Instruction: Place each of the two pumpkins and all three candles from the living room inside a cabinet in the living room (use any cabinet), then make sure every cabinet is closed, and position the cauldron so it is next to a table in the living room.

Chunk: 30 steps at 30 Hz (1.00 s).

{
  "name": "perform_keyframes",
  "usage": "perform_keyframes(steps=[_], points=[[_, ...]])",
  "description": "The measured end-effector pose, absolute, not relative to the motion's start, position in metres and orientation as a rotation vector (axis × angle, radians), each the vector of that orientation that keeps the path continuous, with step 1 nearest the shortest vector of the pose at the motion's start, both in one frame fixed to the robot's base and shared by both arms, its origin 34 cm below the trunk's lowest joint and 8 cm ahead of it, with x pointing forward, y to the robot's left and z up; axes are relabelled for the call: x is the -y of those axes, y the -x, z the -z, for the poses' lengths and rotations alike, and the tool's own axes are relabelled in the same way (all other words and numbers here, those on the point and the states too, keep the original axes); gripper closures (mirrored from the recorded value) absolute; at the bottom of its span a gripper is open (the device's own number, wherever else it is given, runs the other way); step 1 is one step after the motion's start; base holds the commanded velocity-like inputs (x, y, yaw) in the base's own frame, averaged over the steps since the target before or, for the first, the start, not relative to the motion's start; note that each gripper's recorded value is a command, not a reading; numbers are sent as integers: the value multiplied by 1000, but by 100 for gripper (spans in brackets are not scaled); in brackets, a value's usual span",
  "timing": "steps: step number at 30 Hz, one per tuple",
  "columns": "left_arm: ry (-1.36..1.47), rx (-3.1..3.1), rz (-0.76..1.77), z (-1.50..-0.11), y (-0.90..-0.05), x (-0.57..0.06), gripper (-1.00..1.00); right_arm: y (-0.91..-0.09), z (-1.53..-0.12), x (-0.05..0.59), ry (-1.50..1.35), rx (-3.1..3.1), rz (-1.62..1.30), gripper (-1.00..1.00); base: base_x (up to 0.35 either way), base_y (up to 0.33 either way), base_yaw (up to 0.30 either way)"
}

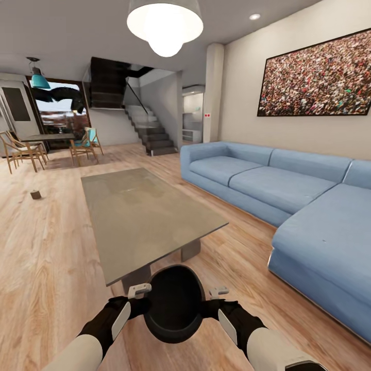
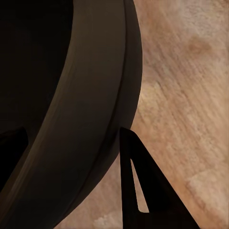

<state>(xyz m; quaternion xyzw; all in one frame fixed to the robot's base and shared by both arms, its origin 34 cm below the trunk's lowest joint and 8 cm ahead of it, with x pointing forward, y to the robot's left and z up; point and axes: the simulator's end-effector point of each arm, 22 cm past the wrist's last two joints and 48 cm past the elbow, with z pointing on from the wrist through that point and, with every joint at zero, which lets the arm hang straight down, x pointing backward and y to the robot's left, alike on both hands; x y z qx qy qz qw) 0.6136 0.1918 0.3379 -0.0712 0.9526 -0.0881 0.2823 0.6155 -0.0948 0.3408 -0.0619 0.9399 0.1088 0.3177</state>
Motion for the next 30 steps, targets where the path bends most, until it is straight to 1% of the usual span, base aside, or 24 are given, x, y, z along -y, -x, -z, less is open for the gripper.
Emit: perform_keyframes(steps=[14,30], points=[[191,-2551,236,-338,-614,-192,100,-616,-341,95,163,-2473,-286,100,98,0,0],[195,-2576,235,-324,-609,-192,100,-611,-327,95,160,-2498,-290,100,5,0,0]])
